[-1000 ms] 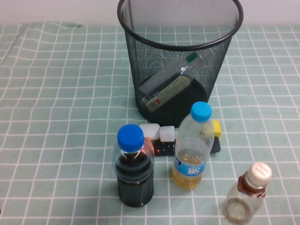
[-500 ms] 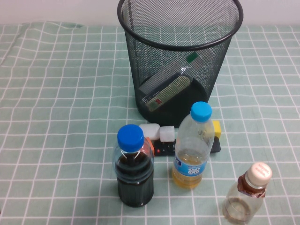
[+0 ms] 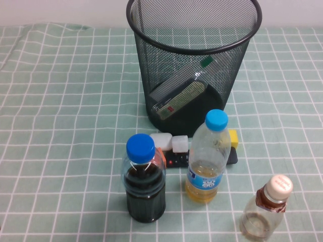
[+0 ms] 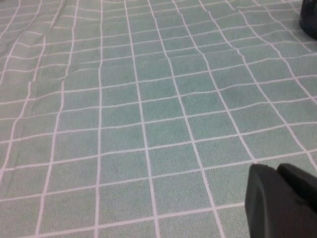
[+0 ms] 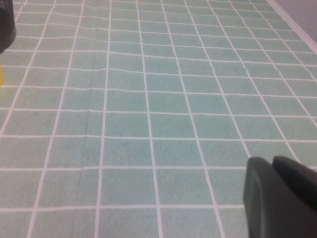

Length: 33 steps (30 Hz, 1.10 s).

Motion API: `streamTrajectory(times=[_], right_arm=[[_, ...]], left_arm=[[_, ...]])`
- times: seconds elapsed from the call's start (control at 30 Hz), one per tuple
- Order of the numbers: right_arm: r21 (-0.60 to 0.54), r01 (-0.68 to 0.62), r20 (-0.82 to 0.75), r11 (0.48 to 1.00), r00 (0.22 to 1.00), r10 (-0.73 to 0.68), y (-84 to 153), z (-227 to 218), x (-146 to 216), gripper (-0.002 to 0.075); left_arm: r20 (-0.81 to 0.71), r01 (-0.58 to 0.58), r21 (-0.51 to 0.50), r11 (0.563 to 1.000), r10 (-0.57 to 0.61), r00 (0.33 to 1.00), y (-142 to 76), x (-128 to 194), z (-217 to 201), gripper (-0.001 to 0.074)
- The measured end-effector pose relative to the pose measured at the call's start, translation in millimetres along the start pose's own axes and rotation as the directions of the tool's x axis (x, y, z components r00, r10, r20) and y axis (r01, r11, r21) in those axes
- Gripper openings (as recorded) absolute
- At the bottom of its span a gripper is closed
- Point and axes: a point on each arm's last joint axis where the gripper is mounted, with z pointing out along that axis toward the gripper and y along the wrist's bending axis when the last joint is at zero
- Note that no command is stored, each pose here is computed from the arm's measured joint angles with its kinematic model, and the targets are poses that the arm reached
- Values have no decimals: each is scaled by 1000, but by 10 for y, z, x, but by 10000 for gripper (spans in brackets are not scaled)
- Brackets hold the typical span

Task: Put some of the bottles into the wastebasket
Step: Pick up a bottle from the table with right arm

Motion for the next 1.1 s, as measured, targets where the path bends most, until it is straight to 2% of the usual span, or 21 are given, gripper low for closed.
streamTrajectory(times=[0.17,0.27,0.37,0.47,0.57,0.63,0.77,0.9,1.0,1.1], right_arm=[[0,-8,17,1000,1000,8,0,0,-16,-8],[-40,-150,105,988,983,154,22,-4,-97,-8],[-107,-358,221,928,901,373,17,-26,-220,-8],[-146,-482,328,864,800,502,-36,-59,-321,-8],[-177,-563,362,807,725,585,-68,-75,-357,-8],[-206,-578,324,790,721,612,-40,-105,-421,-8],[-233,-538,155,810,802,577,57,-160,-763,-8],[-251,-435,-70,865,899,431,154,-135,-1142,-8],[-253,-365,-212,896,925,317,176,-65,-1362,-8],[-253,-317,-323,914,918,229,174,44,-1528,-8]], left_arm=[[0,0,0,1000,0,1000,0,0,0,-1],[-2,0,0,1000,0,1000,0,1,0,-1],[-2,0,0,1000,0,1000,0,1,0,-1],[-2,0,0,1000,0,1000,0,1,0,-1],[-2,0,0,1000,0,1000,0,1,0,-1],[-2,0,0,1000,0,1000,0,1,0,-1],[-2,-1,0,1000,1,1000,0,2,0,-1],[-2,-1,0,1000,1,1000,0,2,0,-1],[-2,-1,0,1000,1,1000,0,2,0,-1],[-2,-1,0,1000,1,1000,0,2,0,-1]])
